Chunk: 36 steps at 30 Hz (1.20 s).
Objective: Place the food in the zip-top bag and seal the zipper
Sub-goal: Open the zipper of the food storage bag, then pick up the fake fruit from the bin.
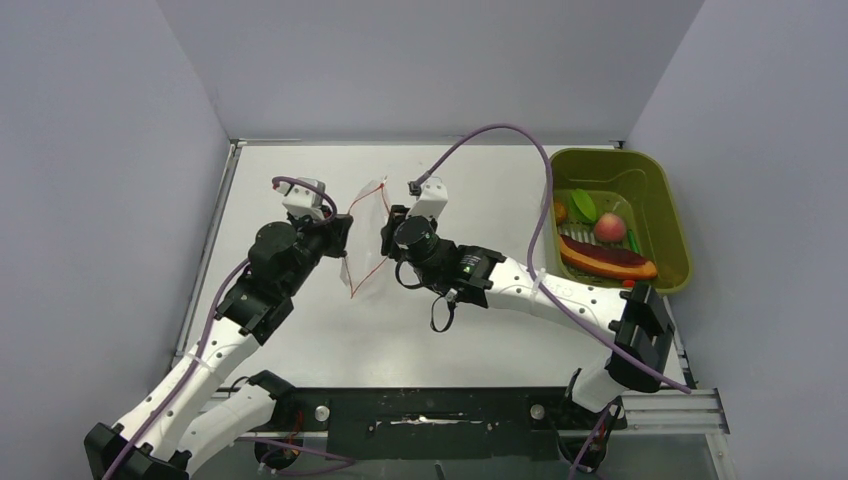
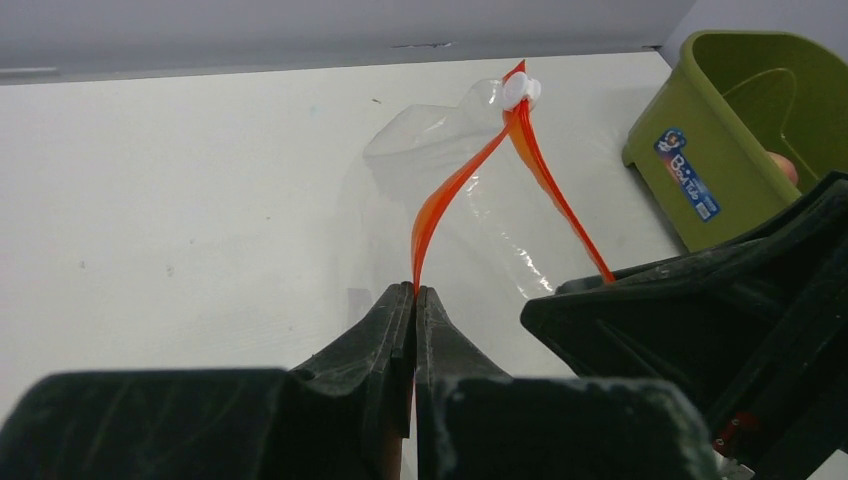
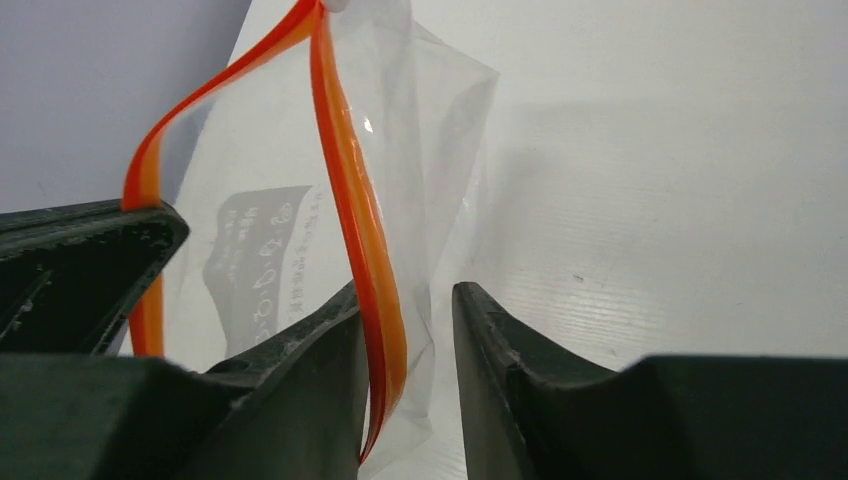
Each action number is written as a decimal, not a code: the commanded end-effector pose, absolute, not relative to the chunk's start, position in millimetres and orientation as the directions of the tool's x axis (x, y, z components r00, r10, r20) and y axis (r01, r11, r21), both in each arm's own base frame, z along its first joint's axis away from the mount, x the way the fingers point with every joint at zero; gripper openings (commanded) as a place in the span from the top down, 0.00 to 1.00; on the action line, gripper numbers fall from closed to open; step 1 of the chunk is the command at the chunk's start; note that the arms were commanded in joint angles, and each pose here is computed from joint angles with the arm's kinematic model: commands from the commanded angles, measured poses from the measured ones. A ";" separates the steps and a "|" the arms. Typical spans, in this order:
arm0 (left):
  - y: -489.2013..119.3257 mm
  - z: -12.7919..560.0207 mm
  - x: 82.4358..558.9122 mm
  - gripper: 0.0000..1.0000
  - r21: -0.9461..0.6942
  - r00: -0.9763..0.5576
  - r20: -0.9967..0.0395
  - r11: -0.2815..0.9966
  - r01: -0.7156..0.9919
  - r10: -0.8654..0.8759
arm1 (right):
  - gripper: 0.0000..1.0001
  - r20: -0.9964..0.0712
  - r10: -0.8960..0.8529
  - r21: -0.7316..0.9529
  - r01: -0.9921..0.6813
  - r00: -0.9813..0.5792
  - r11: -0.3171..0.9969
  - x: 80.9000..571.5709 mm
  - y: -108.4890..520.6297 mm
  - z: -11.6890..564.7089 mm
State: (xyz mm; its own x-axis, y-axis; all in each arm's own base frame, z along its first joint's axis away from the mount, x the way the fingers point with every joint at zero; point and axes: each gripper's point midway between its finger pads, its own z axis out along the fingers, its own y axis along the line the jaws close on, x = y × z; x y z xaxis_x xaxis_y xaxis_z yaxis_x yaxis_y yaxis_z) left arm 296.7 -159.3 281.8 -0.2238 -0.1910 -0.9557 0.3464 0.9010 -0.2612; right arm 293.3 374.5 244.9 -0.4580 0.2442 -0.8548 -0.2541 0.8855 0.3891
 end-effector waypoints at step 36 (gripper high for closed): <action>-203.9 265.9 285.1 1.00 -0.331 -0.324 -0.928 0.801 0.499 -0.181 | 0.42 -0.901 0.109 0.309 -0.445 -0.420 0.840 284.3 317.2 253.0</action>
State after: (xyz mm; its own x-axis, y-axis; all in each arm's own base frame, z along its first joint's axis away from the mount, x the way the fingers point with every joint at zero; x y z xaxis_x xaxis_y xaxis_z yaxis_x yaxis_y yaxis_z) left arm 280.4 -184.0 228.5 -0.3577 -0.0917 -0.9293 0.4423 0.8598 -0.2551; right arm 292.0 323.0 204.8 -0.4940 0.0805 -0.8657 -0.3728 0.8799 0.2946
